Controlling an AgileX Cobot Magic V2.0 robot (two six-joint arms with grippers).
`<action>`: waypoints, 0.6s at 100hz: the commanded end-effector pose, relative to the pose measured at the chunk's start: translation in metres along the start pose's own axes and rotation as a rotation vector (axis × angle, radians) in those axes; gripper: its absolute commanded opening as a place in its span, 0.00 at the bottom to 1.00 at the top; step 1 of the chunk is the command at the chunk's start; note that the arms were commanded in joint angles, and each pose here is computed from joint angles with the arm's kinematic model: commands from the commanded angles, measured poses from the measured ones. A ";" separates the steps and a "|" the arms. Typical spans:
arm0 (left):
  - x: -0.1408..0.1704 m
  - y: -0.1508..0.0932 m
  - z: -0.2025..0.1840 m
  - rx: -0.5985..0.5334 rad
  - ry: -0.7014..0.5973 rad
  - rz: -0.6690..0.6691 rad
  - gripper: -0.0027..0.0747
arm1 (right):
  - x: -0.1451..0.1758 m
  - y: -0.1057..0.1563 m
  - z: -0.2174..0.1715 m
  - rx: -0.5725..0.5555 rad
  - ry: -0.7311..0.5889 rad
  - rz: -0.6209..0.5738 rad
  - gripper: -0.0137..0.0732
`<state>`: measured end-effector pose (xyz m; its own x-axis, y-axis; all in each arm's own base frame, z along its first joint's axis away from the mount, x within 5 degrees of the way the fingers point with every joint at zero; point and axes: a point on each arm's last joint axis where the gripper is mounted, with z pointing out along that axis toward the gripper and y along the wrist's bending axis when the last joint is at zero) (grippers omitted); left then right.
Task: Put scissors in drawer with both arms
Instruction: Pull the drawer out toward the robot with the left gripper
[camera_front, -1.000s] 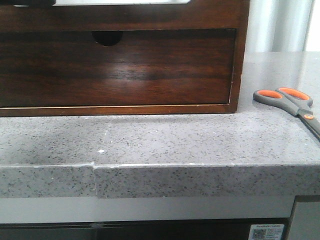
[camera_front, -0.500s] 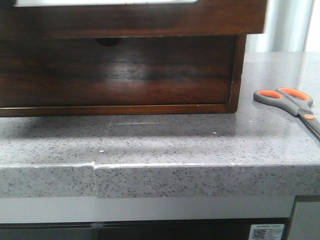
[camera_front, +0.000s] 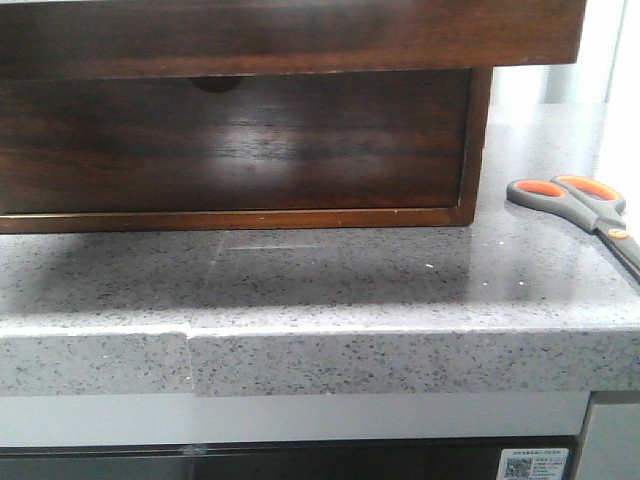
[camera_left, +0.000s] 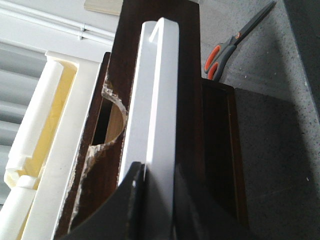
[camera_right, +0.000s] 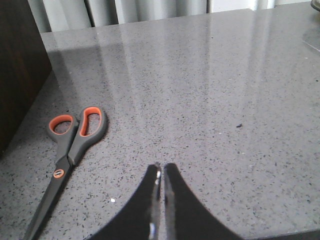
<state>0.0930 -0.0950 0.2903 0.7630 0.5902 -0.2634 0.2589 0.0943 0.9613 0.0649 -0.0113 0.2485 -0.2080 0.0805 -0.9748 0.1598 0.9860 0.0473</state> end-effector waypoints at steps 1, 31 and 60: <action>-0.009 0.013 -0.001 -0.053 -0.075 -0.055 0.20 | -0.015 0.001 -0.001 -0.009 -0.076 -0.009 0.11; -0.019 0.014 -0.003 -0.055 -0.184 -0.055 0.43 | -0.015 0.001 -0.001 -0.009 -0.076 -0.009 0.11; -0.034 0.025 -0.011 -0.157 -0.344 -0.176 0.43 | -0.016 0.006 -0.001 -0.071 -0.078 -0.012 0.11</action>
<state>0.0728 -0.1044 0.3013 0.8734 0.3637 -0.3238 0.2853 0.1567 0.9455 0.0652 -0.0089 0.2482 -0.2128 0.0774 -0.9740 0.1241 0.9909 0.0516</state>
